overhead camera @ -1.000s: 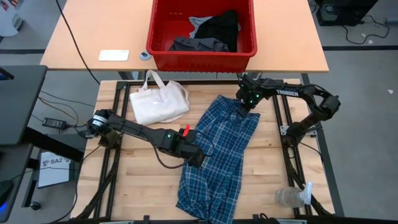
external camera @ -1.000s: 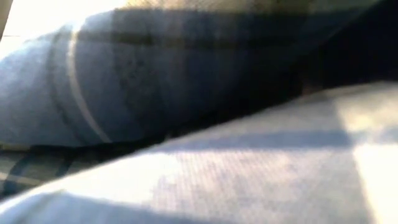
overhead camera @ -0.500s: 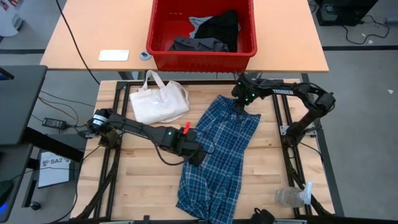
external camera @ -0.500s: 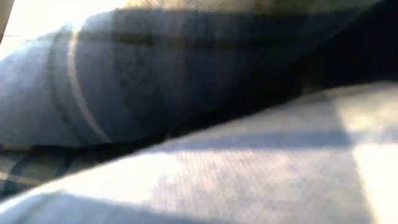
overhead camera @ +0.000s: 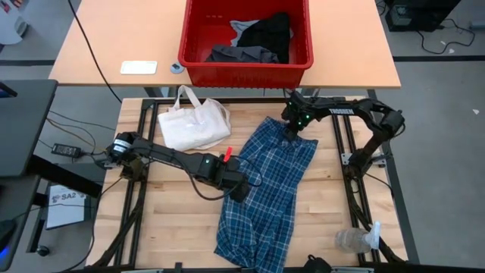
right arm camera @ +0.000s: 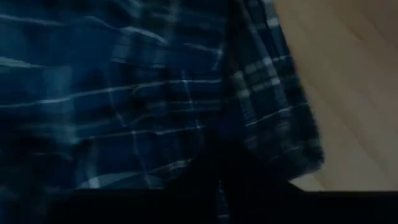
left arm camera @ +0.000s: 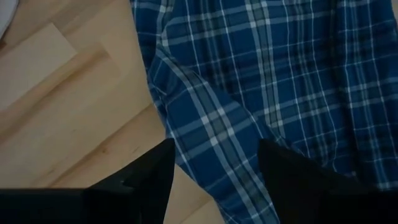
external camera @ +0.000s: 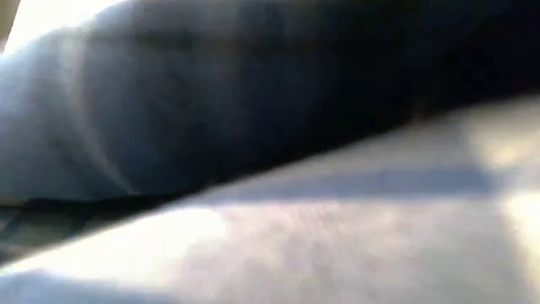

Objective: Fold laundry
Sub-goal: Fold the blue pants

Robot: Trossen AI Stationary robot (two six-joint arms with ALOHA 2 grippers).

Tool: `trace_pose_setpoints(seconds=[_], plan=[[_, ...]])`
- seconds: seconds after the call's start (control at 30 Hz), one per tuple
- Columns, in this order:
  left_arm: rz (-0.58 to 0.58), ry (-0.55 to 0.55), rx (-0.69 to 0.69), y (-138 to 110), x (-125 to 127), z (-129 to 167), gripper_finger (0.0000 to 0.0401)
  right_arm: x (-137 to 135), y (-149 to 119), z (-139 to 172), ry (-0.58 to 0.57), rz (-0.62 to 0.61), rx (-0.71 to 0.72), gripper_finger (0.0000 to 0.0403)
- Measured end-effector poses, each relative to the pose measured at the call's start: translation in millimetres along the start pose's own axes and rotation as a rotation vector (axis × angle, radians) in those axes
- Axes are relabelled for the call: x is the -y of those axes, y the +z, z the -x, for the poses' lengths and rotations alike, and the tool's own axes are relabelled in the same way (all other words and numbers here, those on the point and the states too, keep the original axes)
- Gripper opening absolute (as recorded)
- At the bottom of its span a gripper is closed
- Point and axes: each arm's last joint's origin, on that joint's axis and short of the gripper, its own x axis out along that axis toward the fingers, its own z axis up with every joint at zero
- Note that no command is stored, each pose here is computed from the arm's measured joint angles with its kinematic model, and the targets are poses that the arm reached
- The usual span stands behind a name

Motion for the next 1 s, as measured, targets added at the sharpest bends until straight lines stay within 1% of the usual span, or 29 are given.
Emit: trace_pose_setpoints(seconds=[0.03, 0.13, 0.27, 0.37, 0.43, 0.47, 0.53, 0.7, 0.77, 0.87, 1.0], plan=[[-0.001, 0.004, -0.001, -0.2, -0.4, 0.0, 0.0235, -1.8, 1.2, 3.4, 0.017, 0.011, 0.018, 0.0012], [-0.002, 0.020, -0.008, 1.2, -2.7, -0.4, 0.0235, -7.4, 2.7, 10.4, 0.033, 0.008, 0.044, 0.0008], [0.002, 0.044, -0.015, 4.7, -6.8, -1.4, 0.0235, -18.7, 5.9, 23.7, 0.041, 0.042, 0.108, 0.0005], [-0.009, 0.052, -0.022, 7.8, -9.2, -2.1, 0.0235, -24.0, 7.6, 29.5, 0.025, 0.055, 0.144, 0.0004], [-0.010, 0.054, -0.023, 10.2, -10.4, -2.7, 0.0235, -24.4, 11.4, 29.4, -0.014, 0.065, 0.181, 0.0010], [-0.014, 0.055, -0.023, 11.5, -11.0, -3.0, 0.0235, -23.9, 14.0, 26.9, -0.024, 0.071, 0.199, 0.0019], [-0.024, 0.054, -0.028, 14.4, -12.5, -3.6, 0.0235, -22.3, 18.6, 19.3, 0.001, 0.087, 0.221, 0.0048], [-0.041, 0.031, -0.049, 20.7, -16.9, 0.1, 0.0235, -17.1, 27.4, -3.7, 0.012, 0.067, 0.153, 0.0145], [-0.034, 0.018, -0.040, 23.0, -19.6, 6.1, 0.0235, -13.5, 30.3, -11.3, -0.019, 0.047, 0.129, 0.0170], [-0.027, 0.008, -0.031, 24.6, -23.2, 13.6, 0.0235, -8.8, 33.1, -16.5, -0.068, 0.029, 0.106, 0.0180], [-0.004, 0.009, -0.004, 25.0, -27.9, 23.7, 0.0235, -4.9, 34.8, -15.9, -0.066, 0.009, 0.087, 0.0170]])
